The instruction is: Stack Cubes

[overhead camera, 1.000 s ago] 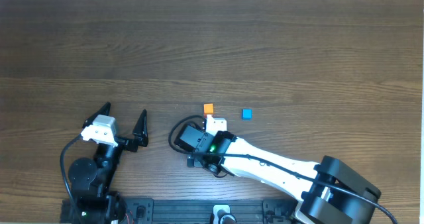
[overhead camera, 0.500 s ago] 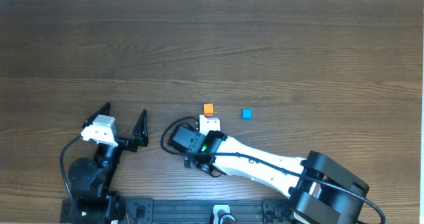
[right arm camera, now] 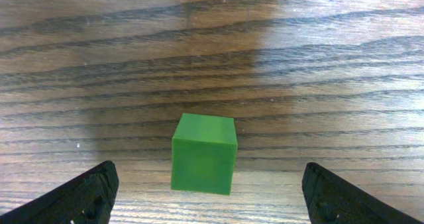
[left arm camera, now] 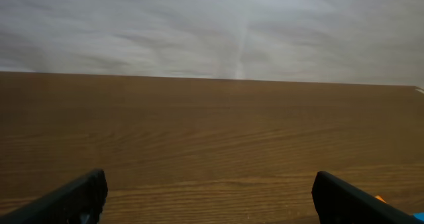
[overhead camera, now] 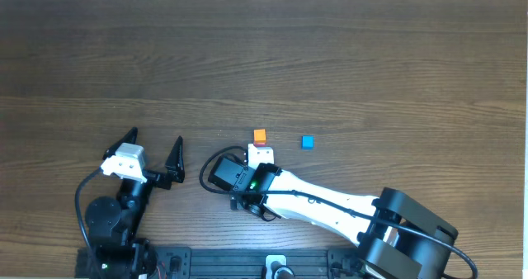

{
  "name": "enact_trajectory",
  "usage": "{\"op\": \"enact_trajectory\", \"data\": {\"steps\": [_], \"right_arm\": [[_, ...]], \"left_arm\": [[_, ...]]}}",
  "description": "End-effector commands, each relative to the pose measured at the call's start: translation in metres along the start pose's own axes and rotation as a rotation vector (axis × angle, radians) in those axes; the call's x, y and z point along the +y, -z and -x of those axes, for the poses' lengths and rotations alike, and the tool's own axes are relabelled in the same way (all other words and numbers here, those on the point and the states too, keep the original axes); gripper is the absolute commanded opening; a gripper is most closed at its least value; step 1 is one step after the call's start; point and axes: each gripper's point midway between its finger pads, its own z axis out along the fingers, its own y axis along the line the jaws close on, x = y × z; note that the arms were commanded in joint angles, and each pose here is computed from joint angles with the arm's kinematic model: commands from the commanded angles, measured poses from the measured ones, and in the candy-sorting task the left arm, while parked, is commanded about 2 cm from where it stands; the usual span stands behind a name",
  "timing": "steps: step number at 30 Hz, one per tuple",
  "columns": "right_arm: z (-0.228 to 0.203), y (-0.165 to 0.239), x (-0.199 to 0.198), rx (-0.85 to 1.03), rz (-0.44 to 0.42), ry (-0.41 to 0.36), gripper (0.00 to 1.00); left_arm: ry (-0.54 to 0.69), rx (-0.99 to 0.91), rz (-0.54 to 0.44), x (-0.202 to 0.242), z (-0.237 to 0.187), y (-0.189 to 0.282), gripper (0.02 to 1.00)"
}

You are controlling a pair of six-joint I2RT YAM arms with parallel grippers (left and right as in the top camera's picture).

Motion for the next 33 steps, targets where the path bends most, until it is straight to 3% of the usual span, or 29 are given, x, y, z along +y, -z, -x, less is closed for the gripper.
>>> {"op": "enact_trajectory", "data": {"steps": [1,16,24,33], "right_arm": [[0.0050,-0.0012,0.0024,-0.025,-0.016,-0.007,0.866],[0.0067,-0.0061,0.0015,-0.034,-0.030,-0.009,0.776],[0.0078,-0.0062,0.0031,-0.039,-0.024,-0.010,0.634],[0.0078,-0.0062,0.0031,-0.039,-0.024,-0.010,0.540]], "left_arm": [[-0.015,-0.004,-0.001,0.0006,-0.0015,-0.0001,0.996],[-0.015,-0.004,-0.001,0.0006,-0.0015,-0.0001,0.998],[-0.015,-0.004,-0.001,0.0006,-0.0015,-0.0001,1.000],[-0.015,-0.004,-0.001,0.0006,-0.0015,-0.0001,0.998]]}}
